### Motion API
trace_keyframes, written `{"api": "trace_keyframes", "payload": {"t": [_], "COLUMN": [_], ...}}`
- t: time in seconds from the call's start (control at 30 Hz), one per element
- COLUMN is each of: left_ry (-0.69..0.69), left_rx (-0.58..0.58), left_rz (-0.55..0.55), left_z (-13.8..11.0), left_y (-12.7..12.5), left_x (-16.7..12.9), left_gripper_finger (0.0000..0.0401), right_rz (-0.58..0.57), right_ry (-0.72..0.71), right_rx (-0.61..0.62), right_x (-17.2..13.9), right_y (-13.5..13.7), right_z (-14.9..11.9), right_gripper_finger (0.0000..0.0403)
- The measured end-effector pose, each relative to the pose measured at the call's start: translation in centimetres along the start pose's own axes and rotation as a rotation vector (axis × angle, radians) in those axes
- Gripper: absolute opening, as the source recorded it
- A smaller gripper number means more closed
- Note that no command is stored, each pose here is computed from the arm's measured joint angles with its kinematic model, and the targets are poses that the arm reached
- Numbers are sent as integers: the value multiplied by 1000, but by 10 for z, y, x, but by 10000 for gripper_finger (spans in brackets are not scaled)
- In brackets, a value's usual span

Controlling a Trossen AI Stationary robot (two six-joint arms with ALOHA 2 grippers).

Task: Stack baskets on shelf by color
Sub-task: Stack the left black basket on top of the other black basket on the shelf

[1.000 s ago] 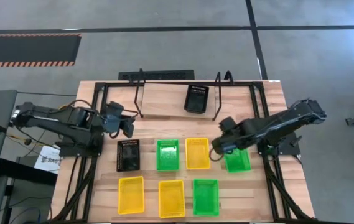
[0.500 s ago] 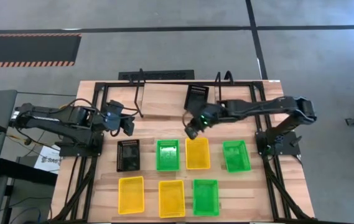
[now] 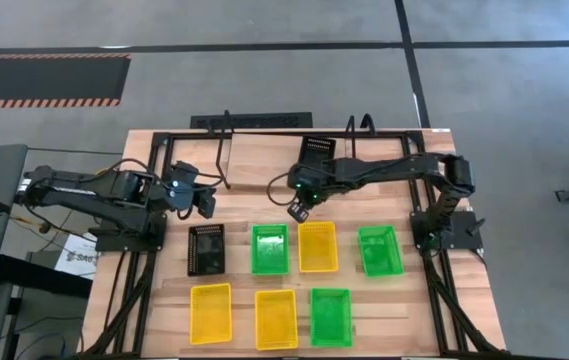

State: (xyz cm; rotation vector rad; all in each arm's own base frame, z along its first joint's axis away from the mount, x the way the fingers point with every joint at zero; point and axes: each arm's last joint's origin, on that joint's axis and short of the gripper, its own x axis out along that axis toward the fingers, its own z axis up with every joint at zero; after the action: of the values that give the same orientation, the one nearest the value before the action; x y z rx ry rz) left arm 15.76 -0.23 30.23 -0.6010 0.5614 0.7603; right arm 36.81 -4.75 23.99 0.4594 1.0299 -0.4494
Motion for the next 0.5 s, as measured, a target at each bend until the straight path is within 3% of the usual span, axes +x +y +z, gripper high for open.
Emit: {"api": "trace_keyframes", "payload": {"t": [0.23, 0.5], "left_ry": [-9, -10], "left_rx": [-1, -1], "left_rz": [10, 10], "left_z": [0, 0], "left_y": [0, 0], "left_x": [0, 0], "left_gripper_finger": [77, 77], "right_rz": [-97, -91], "right_ry": [-100, -210], "right_rx": [-42, -61], "right_x": [-28, -43], "right_y": [0, -4], "right_z": [24, 46], "right_gripper_finger": [0, 0]}}
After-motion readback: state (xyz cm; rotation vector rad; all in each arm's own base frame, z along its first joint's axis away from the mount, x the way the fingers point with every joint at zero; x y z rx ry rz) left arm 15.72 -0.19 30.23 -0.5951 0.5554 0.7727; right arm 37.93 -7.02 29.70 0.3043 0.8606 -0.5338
